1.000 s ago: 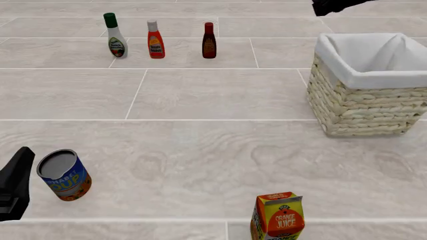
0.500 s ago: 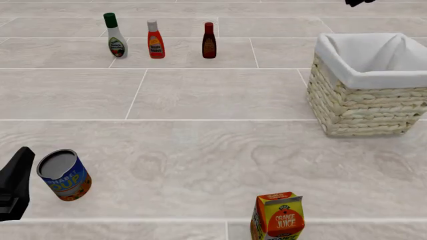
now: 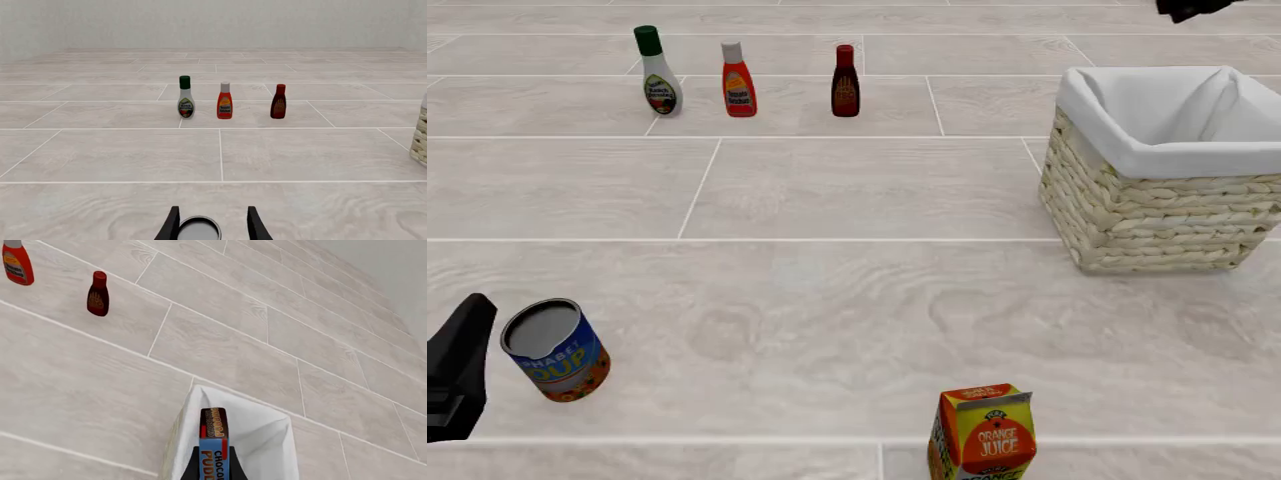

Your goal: Pick the chocolate pudding and place it in the basket.

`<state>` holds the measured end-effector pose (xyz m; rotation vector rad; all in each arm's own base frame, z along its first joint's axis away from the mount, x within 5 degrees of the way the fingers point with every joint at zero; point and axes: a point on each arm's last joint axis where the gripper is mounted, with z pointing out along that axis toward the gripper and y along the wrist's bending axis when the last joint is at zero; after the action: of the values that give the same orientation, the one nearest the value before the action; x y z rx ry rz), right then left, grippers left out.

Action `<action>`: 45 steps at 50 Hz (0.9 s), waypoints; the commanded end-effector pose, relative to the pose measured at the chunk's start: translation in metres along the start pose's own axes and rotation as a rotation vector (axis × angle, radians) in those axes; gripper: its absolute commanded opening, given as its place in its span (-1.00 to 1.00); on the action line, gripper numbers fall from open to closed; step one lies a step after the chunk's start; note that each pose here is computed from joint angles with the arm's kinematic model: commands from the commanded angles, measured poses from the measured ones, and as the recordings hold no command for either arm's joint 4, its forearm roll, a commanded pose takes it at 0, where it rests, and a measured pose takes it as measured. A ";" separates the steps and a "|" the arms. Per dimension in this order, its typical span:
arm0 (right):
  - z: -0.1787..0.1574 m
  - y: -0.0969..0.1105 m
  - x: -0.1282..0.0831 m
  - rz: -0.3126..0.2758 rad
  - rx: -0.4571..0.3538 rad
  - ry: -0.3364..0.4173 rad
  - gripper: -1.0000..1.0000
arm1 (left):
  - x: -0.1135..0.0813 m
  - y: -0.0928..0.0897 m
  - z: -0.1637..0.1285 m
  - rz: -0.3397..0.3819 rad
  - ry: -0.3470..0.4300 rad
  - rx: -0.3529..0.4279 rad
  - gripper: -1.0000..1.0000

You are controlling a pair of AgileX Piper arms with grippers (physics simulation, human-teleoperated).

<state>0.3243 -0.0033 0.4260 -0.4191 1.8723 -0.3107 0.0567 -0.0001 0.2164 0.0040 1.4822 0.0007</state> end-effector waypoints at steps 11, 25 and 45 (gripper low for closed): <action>0.005 -0.018 0.016 0.050 0.060 0.033 -1.00 | 0.001 0.000 -0.001 0.000 0.000 -0.001 1.00; 0.010 -0.024 0.022 0.074 0.074 0.051 -1.00 | 0.001 0.000 -0.001 0.000 0.000 -0.001 1.00; 0.031 -0.030 0.026 0.067 0.042 0.148 -1.00 | 0.001 0.000 -0.001 0.000 0.000 -0.001 1.00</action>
<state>0.3425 -0.0384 0.4038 -0.3098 1.9778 -0.3444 0.0567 -0.0001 0.2164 0.0039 1.4822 0.0008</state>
